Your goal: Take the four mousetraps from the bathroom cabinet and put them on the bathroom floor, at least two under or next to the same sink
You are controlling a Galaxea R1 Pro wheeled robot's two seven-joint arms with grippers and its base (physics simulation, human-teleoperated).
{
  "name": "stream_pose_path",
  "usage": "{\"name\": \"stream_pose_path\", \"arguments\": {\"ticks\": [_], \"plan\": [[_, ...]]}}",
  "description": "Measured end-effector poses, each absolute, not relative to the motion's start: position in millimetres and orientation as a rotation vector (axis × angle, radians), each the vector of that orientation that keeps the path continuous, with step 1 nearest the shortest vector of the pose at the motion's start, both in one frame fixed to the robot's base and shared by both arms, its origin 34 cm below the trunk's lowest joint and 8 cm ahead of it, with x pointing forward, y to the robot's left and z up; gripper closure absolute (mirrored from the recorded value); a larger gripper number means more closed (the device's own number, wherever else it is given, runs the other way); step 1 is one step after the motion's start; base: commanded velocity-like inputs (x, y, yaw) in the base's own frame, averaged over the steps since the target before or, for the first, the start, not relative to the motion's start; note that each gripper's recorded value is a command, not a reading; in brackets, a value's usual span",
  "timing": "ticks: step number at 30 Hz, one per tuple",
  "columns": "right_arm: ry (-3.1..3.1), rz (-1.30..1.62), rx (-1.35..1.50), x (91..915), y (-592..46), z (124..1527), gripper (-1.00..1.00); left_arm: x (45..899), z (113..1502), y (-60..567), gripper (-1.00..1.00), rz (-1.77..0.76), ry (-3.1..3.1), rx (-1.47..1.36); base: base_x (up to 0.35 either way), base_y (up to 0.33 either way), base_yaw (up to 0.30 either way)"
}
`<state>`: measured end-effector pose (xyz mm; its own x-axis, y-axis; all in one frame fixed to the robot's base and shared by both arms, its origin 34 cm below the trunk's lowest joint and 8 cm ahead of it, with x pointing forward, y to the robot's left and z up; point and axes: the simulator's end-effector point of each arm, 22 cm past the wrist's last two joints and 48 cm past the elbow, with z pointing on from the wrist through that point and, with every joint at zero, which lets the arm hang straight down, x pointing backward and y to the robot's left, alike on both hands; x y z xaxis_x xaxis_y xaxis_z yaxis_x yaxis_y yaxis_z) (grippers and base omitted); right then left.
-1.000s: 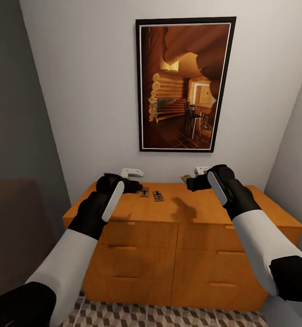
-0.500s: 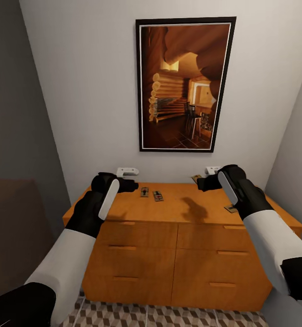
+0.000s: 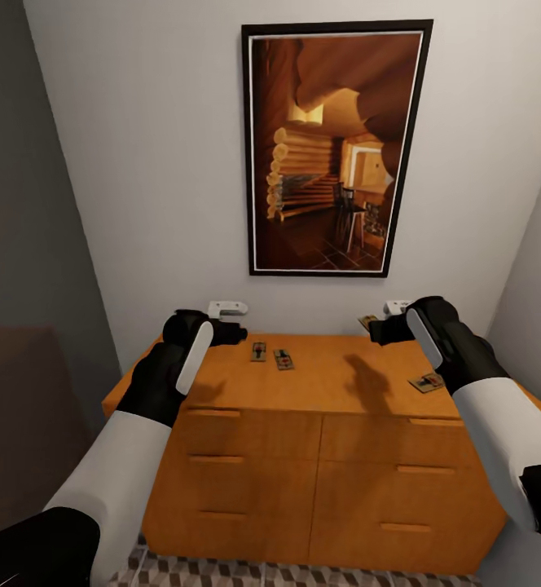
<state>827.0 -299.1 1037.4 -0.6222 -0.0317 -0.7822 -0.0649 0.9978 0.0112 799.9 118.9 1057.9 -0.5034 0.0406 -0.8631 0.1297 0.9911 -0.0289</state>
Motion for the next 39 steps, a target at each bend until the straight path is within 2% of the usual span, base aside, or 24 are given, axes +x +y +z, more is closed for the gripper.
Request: {"name": "stream_pose_path", "arguments": {"ticks": [6, 31, 39], "plan": [[2.245, 0.047, -0.066, 827.1, -299.5, 1036.3, 1.0, 800.1, 1057.6, 118.8, -1.0, -0.108, 2.098, 0.12, 0.169, 0.0, -0.026], [2.236, 0.029, -0.049, 823.3, -313.2, 1044.3, 1.0, 797.2, 1062.9, 117.7, -1.0, -0.109, 2.093, 0.121, 0.005, 0.0, -0.215], [2.235, 0.014, -0.039, 822.2, -323.3, 1045.8, 1.0, 798.1, 1048.6, 124.0, -1.0, -0.088, 2.129, 0.106, 0.0, 0.0, -0.059]]}}
